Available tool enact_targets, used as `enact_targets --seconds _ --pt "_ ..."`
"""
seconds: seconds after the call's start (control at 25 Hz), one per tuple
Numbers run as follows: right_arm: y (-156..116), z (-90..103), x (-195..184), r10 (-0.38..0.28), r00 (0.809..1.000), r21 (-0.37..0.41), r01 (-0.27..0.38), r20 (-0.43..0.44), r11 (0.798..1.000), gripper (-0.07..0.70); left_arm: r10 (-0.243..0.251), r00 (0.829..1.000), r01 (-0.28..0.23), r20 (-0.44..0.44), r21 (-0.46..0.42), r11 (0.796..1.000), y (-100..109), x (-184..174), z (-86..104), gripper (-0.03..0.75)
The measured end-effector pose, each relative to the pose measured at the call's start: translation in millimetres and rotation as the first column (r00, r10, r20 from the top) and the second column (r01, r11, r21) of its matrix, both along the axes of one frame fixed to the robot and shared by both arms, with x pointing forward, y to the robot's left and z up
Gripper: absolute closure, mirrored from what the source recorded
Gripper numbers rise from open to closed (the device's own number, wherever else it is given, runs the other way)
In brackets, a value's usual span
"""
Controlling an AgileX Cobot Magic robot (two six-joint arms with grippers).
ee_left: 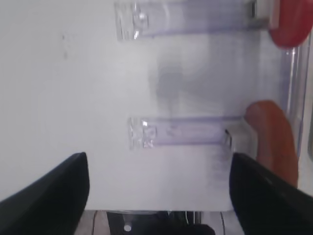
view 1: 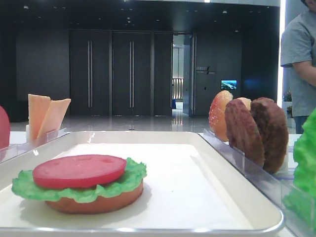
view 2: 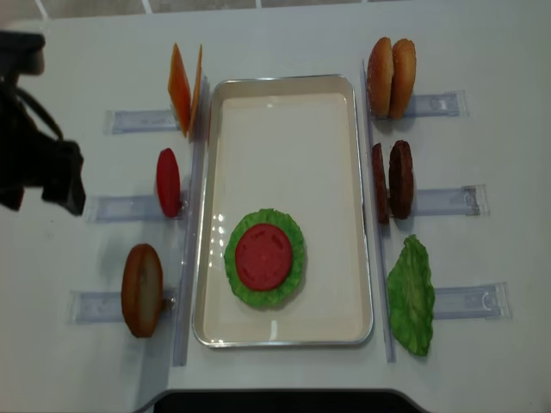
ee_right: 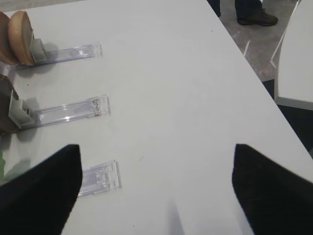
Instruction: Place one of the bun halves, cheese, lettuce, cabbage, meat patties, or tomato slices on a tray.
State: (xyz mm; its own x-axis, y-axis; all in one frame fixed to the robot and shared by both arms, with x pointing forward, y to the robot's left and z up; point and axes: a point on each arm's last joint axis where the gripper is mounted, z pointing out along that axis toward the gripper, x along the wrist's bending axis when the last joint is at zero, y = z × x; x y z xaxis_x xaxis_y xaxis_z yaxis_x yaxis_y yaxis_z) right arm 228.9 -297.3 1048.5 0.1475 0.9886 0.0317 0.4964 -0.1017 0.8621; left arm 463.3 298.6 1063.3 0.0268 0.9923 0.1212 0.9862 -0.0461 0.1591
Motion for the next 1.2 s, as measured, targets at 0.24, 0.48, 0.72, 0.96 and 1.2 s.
enact_targets --seconds 0.24,0.48,0.72,0.96,1.2 --pt "0 0.0 0 0.000 1.000 0.000 0.000 0.000 1.000 0.041 0.047 0.999 -0.047 -0.010 -0.007 0.999 4 -72 -23.1 0.024" --pt "0 0.0 0 0.000 1.000 0.000 0.000 0.000 1.000 0.041 0.047 0.992 -0.044 0.120 -0.024 0.999 8 -127 -36.4 0.024" --pt "0 0.0 0 0.000 1.000 0.000 0.000 0.000 1.000 0.041 0.049 0.913 -0.022 0.405 -0.071 0.997 8 -164 -33.3 0.024" --pt "0 0.0 0 0.000 1.000 0.000 0.000 0.000 1.000 0.041 0.055 0.801 -0.004 0.596 -0.086 0.996 10 -195 -23.7 0.024" --pt "0 0.0 0 0.000 1.000 0.000 0.000 0.000 1.000 0.041 0.062 0.668 0.008 0.741 -0.091 0.996 13 -224 -20.9 0.024"
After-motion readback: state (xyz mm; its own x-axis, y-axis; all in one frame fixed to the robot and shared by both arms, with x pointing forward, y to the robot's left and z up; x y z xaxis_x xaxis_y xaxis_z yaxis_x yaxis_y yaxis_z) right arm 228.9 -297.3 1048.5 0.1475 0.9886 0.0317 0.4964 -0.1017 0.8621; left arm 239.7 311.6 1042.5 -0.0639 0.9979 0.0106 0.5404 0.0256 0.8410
